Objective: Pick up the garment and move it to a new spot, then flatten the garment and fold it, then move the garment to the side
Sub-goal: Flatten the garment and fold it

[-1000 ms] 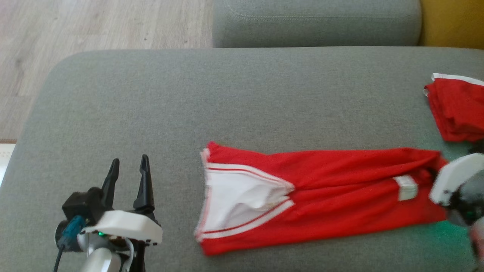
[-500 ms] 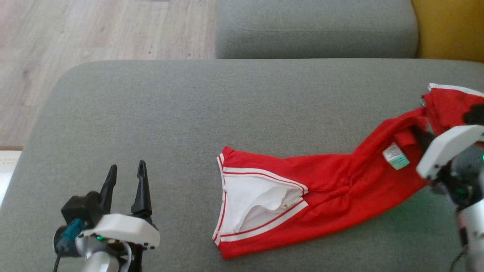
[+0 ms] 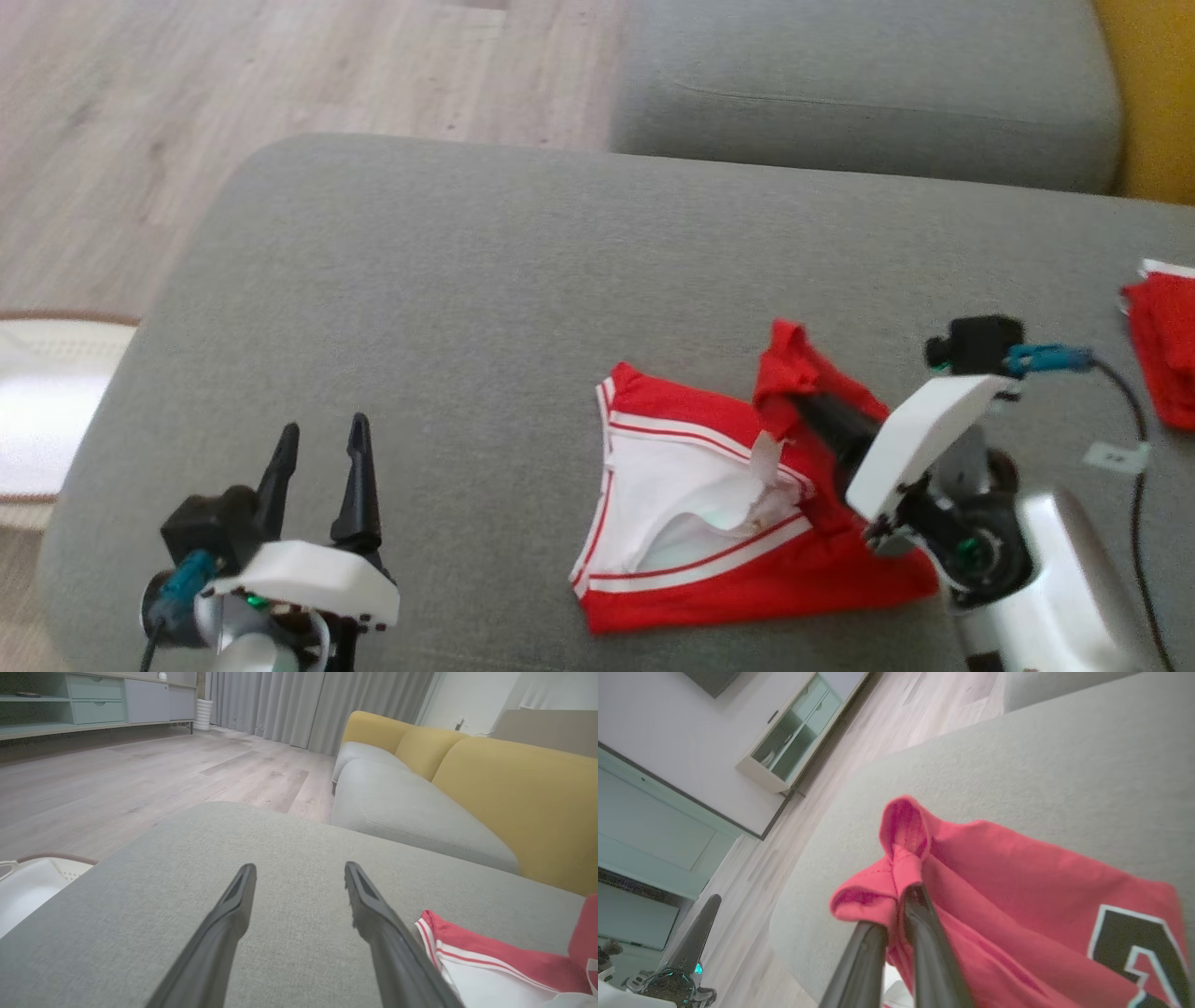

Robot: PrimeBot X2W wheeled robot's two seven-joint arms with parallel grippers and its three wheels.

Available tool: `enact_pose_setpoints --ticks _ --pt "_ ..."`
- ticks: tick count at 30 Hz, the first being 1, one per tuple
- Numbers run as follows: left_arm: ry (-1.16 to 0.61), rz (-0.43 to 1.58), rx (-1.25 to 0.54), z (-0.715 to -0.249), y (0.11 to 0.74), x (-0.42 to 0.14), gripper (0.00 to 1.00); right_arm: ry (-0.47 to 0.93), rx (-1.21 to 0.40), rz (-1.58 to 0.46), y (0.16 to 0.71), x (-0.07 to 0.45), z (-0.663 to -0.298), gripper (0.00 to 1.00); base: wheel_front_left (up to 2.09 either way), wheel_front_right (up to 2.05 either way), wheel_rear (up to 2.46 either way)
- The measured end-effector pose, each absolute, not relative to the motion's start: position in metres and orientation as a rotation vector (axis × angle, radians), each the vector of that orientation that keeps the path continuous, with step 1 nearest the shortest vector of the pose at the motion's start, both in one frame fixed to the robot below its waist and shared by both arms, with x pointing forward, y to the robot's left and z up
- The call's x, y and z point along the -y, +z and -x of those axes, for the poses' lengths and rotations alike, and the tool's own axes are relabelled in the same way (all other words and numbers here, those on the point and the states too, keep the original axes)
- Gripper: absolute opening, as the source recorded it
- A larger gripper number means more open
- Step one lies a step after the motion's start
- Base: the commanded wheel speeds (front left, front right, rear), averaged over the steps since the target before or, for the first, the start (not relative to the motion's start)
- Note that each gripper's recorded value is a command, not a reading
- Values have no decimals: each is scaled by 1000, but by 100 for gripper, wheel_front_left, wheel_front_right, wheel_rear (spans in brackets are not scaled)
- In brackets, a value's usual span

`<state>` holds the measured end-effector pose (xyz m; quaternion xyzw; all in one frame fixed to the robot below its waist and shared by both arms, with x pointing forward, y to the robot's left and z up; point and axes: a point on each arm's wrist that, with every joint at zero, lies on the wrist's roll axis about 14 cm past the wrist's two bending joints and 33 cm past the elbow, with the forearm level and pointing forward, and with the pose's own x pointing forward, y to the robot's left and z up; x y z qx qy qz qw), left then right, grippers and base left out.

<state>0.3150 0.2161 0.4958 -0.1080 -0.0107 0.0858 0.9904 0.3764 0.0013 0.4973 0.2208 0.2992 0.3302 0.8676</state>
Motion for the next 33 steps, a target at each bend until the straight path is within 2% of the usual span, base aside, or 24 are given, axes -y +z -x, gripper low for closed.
enact_pose_setpoints --ticks 7,14,22,23,24,25,29,33 --pt "235 216 -1 -299 487 -232 100 793 -745 -518 470 -46 -357 0 0 0 0" --pt "279 212 -28 -292 478 -243 100 824 -828 -600 451 -75 -355 0 0 0 0" --pt "280 212 -29 -297 478 -244 100 819 -869 -602 438 -90 -358 0 0 0 0" --pt "281 211 -33 -297 477 -244 100 816 -889 -593 432 -90 -355 7 0 0 0" --pt "281 211 -36 -297 476 -244 100 813 -906 -584 427 -90 -352 45 0 0 0" --pt "280 211 -38 -297 475 -243 100 806 -918 -582 423 -89 -350 100 0 0 0" --pt "274 210 -44 -299 474 -242 100 795 -929 -589 417 -88 -345 100 0 0 0" --pt "260 219 -42 -303 475 -238 100 814 -837 -633 443 -94 -360 100 0 0 0"
